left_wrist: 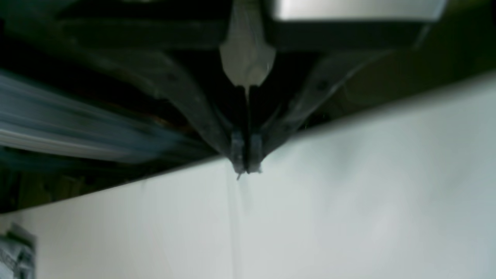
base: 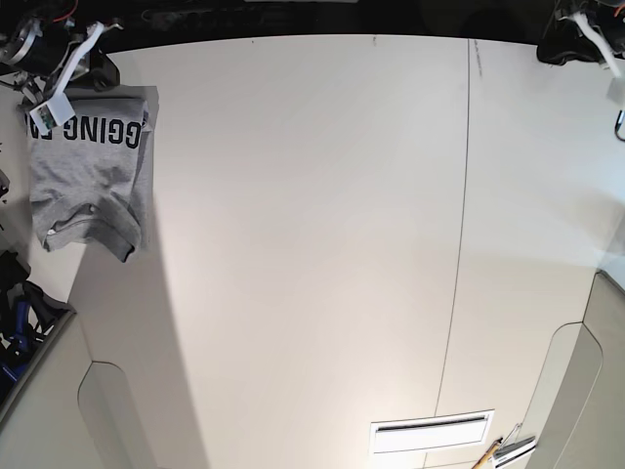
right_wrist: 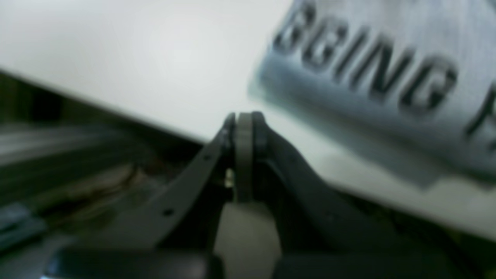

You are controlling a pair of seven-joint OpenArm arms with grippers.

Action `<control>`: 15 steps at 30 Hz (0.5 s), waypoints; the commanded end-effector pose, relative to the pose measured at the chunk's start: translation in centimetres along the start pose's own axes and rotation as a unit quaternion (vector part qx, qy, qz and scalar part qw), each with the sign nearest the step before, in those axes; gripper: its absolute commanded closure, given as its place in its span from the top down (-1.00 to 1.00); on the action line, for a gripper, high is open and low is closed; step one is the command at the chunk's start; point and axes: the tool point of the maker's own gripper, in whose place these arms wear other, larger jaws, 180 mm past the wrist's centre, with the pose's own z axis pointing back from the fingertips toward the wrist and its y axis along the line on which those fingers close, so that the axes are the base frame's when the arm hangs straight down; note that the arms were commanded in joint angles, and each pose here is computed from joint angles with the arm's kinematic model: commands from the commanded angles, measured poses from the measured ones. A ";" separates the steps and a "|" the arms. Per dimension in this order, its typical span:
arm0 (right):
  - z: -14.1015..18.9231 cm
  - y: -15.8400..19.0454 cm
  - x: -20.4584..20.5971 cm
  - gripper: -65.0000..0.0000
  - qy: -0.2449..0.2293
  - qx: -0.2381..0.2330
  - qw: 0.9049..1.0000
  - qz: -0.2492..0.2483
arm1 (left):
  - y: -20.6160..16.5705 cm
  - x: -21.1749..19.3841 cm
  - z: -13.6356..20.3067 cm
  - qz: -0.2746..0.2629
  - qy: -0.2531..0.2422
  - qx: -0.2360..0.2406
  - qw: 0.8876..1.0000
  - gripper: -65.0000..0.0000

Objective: Fold the T-shirt properly

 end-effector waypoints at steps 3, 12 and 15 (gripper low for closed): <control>1.2 -0.3 -2.8 -1.00 0.066 -0.002 0.998 0.022 | 0.9 -1.2 2.3 0.004 0.011 0.026 1.000 -1.00; 3.1 1.7 -10.7 -1.00 0.202 0.039 0.978 0.019 | 2.0 -8.9 2.9 0.091 0.107 0.021 0.990 -1.00; 2.8 3.1 -12.9 -1.00 0.236 0.068 0.969 0.007 | 2.0 -12.1 1.9 0.130 0.147 0.007 0.981 -1.00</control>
